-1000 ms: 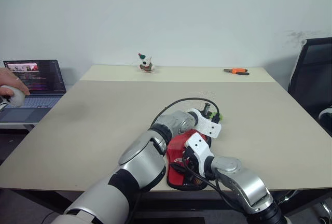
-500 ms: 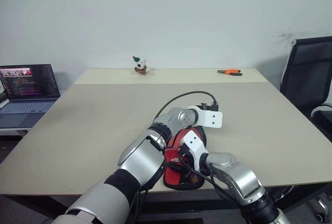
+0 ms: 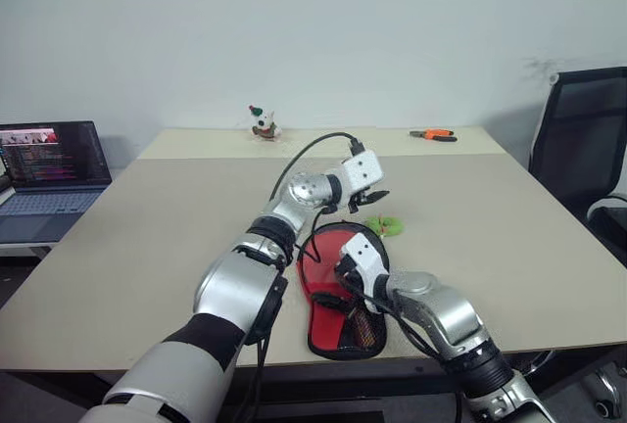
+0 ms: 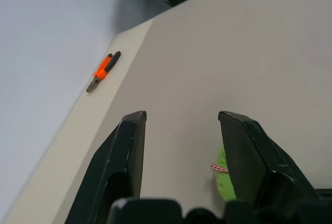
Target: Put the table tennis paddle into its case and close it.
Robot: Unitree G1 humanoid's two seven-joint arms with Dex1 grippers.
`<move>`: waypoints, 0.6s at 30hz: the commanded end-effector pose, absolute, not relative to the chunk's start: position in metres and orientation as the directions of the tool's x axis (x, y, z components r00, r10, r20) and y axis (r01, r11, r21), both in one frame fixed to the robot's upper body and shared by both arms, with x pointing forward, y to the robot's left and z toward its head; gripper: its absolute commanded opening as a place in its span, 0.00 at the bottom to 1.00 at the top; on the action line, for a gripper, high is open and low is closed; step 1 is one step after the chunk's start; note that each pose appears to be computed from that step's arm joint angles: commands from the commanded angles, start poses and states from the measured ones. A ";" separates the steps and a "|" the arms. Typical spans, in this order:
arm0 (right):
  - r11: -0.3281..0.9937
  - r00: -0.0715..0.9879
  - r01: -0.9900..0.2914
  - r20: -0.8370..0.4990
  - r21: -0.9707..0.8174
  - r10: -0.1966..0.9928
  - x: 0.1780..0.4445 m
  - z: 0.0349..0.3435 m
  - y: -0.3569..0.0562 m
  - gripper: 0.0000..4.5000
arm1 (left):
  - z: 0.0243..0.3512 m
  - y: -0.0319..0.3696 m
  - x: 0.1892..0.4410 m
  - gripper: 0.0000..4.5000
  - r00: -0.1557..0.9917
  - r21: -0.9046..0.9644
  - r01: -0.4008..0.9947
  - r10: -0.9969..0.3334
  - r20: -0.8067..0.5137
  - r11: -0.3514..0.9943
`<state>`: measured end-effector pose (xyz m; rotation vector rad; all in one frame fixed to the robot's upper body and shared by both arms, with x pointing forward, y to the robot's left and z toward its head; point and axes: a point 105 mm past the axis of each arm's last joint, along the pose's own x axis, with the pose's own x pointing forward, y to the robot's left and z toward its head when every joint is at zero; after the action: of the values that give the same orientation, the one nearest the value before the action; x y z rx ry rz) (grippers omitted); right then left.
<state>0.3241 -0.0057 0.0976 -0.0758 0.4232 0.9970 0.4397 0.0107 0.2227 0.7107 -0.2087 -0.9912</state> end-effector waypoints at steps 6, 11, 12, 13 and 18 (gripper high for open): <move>0.381 0.361 -0.920 -0.177 0.094 0.916 0.287 0.179 -0.027 1.00 | 0.199 0.061 0.426 0.53 0.447 0.549 0.794 -0.864 -0.233 0.262; 0.481 0.502 -0.865 -0.299 -0.145 0.812 0.304 0.193 -0.095 1.00 | 0.172 0.085 0.407 0.53 0.376 0.451 0.865 -0.881 -0.287 0.221; 0.502 0.541 -0.841 -0.313 -0.200 0.781 0.312 0.194 -0.106 1.00 | 0.168 0.086 0.403 0.53 0.370 0.435 0.873 -0.882 -0.291 0.222; 0.524 0.582 -0.813 -0.319 -0.253 0.748 0.321 0.194 -0.115 1.00 | 0.163 0.087 0.399 0.53 0.364 0.416 0.881 -0.884 -0.295 0.224; 0.566 0.730 -0.676 -0.322 -0.472 0.603 0.369 0.190 -0.146 1.00 | 0.140 0.088 0.382 0.53 0.341 0.342 0.912 -0.881 -0.327 0.226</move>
<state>0.3591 -0.1414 0.1801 -0.5226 0.1924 0.7887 0.3830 0.0917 0.1250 0.5071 0.1201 -1.2346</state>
